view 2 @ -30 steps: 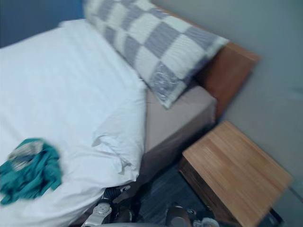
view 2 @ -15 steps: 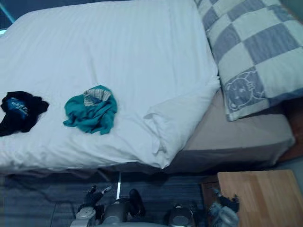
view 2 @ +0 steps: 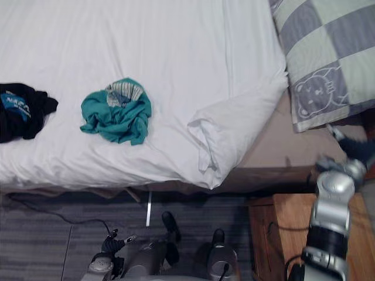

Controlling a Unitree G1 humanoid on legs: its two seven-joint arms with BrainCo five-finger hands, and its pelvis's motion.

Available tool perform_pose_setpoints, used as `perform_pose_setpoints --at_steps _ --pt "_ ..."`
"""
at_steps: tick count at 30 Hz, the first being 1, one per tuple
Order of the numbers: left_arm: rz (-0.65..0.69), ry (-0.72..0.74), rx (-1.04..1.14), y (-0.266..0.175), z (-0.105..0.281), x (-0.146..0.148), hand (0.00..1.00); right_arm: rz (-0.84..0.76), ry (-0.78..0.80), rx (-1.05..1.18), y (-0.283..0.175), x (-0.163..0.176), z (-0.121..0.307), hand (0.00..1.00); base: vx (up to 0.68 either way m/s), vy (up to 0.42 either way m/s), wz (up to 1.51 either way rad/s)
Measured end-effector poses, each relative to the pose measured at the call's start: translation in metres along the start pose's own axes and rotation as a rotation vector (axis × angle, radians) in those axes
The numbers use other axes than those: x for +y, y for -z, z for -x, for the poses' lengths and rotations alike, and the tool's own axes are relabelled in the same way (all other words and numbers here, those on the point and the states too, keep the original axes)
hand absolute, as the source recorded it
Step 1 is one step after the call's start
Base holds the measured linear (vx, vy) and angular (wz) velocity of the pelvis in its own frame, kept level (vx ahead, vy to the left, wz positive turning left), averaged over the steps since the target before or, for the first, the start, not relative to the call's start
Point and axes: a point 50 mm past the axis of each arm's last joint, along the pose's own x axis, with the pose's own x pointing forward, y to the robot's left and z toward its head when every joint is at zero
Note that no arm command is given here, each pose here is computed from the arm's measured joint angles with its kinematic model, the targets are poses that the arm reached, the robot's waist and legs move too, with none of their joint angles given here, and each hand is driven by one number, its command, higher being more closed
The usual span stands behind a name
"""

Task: Tidy the bed and pick cloth on bed and put in laundry

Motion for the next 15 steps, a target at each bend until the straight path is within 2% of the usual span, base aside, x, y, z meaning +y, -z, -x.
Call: perform_pose_setpoints --at_steps 6,14,15 --pt "-0.048 -0.015 -0.073 -0.02 -0.008 0.011 0.0 0.032 -0.21 -0.166 -0.046 0.051 -0.019 0.0 0.0 -0.057 0.15" --pt "-0.053 -0.011 -0.147 -0.041 -0.011 0.01 0.0 0.092 -0.464 -0.343 -0.089 0.11 -0.01 0.0 0.01 -0.064 -0.2" --pt "-0.047 -0.006 -0.155 -0.045 -0.012 0.008 0.0 0.087 -0.478 -0.38 -0.099 0.116 -0.011 1.0 0.01 -0.108 -0.43"
